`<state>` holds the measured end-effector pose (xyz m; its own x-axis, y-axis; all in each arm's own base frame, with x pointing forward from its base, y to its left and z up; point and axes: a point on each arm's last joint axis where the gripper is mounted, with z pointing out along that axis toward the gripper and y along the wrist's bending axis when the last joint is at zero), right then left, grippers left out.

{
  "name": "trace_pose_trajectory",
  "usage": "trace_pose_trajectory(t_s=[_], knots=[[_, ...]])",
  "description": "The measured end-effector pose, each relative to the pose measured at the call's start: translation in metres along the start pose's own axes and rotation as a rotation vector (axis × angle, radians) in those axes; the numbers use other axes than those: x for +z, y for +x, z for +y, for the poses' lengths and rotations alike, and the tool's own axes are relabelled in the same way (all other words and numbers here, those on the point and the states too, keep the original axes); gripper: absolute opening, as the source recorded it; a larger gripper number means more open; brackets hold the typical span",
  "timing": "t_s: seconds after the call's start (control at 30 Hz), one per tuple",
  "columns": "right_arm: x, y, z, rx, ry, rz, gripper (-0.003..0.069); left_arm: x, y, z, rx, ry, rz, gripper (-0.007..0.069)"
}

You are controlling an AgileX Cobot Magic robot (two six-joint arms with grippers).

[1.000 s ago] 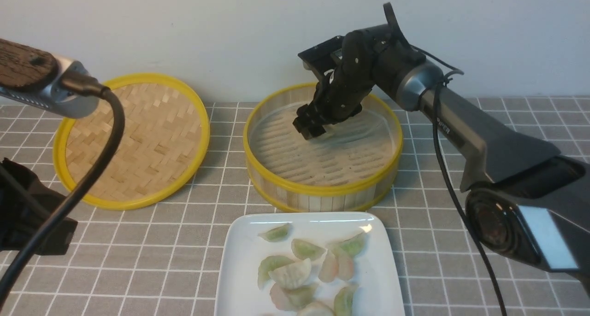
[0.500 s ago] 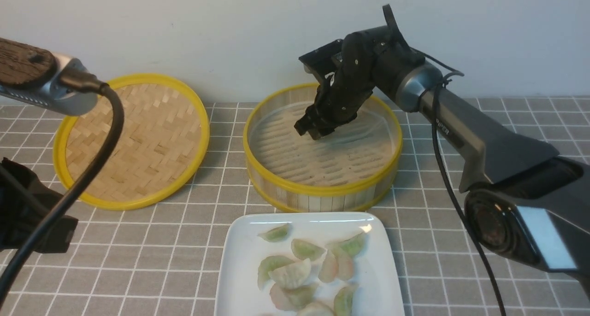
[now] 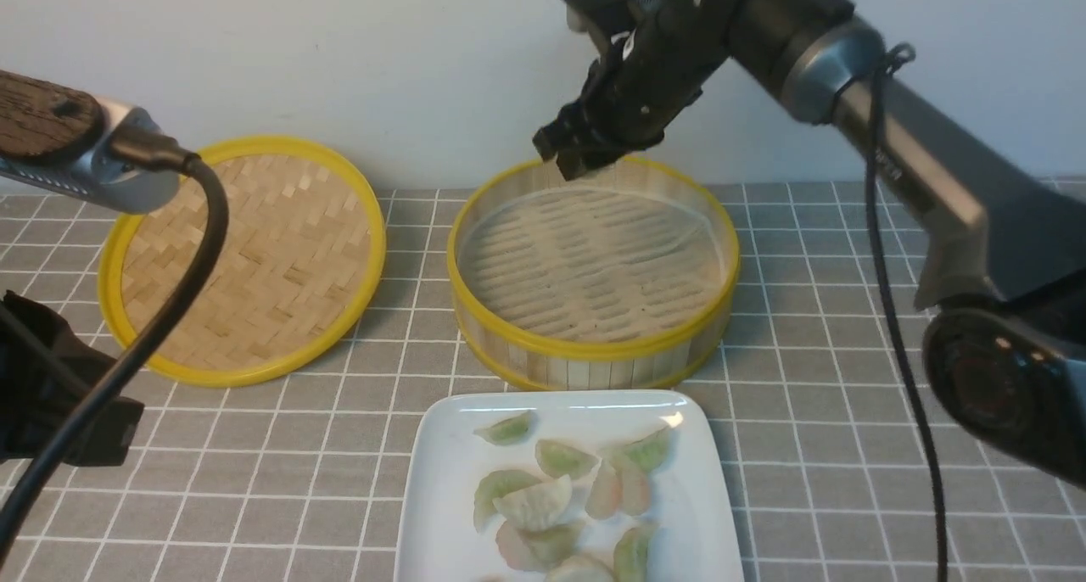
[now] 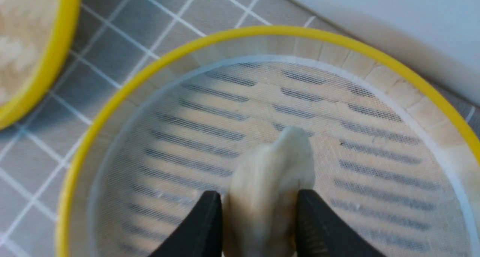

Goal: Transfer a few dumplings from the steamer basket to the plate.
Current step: Use the right arm to put the dumpling into the plate

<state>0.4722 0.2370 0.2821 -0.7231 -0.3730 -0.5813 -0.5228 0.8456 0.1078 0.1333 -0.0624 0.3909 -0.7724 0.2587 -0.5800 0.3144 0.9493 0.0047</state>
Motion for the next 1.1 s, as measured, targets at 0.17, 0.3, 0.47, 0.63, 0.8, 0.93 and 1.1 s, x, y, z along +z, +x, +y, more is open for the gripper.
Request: trace_pose_trajectory(t_s=[0.17,0.3,0.47,0.63,0.8,0.93,1.1], knots=[[-0.034,0.026,0.010,0.026,-0.040,0.108,0.0232,0.000,0.000,0.000,0.000,0.000,0.000,-0.0004],[-0.070,0.074,0.024,0.033,-0.131,0.222,0.0232,0.000,0.000,0.000,0.000,0.000,0.000,-0.0004],[-0.085,0.142,0.045,0.045,-0.275,0.361,0.0232,0.000,0.000,0.000,0.000,0.000,0.000,-0.0004],[-0.079,0.189,0.060,0.061,-0.299,0.412,0.0232,0.000,0.000,0.000,0.000,0.000,0.000,-0.0004],[-0.054,0.208,0.056,0.051,-0.230,0.417,0.0232,0.000,0.000,0.000,0.000,0.000,0.000,-0.0004],[-0.041,0.214,0.051,0.034,-0.199,0.441,0.0236,0.000,0.000,0.000,0.000,0.000,0.000,-0.0004],[-0.036,0.216,0.051,0.038,-0.198,0.453,0.0379,0.000,0.000,0.000,0.000,0.000,0.000,-0.0004]])
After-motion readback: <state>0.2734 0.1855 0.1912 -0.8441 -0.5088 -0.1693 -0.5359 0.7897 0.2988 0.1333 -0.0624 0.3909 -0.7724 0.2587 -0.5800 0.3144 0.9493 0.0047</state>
